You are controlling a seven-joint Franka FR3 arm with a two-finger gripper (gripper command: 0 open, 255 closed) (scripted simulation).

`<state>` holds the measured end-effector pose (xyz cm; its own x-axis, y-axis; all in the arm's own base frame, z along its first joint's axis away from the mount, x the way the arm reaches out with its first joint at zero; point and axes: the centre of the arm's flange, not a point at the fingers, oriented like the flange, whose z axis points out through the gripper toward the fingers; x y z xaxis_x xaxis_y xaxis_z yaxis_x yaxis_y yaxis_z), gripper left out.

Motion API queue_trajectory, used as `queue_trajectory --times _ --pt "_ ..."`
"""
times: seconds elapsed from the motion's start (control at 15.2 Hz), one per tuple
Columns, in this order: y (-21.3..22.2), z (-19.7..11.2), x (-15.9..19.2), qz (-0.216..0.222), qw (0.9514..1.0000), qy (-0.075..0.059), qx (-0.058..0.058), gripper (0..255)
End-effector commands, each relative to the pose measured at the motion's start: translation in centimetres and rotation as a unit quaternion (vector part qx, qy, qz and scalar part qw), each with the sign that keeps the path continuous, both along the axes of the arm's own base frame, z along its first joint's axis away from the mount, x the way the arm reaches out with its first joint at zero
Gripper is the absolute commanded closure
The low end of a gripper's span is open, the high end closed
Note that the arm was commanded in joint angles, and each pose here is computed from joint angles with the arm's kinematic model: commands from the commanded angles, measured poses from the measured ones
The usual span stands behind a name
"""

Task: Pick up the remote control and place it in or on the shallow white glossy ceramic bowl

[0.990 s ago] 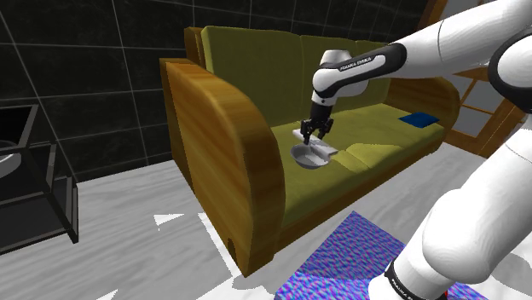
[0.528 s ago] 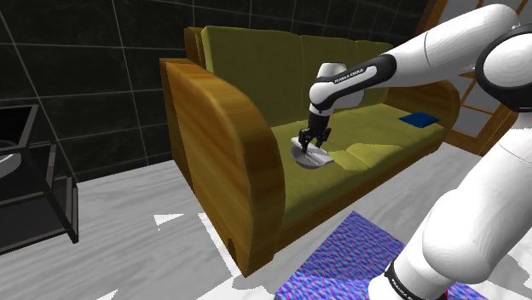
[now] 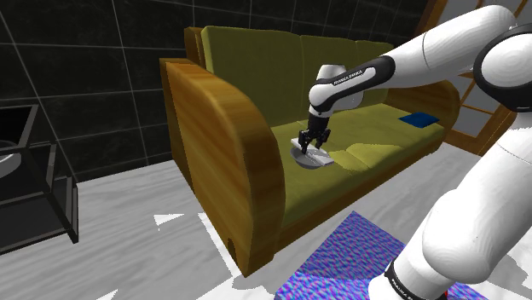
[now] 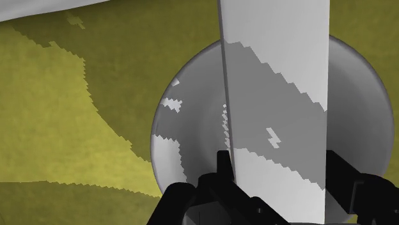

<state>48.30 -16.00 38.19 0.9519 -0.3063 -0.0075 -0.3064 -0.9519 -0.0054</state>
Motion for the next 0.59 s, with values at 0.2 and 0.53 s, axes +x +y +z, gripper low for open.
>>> queue_trajectory --times 0.2,0.53 --pt "0.0 0.0 0.0 0.000 1.0000 0.000 0.000 0" --pt "0.0 4.0 0.0 0.000 1.0000 0.000 0.000 0"
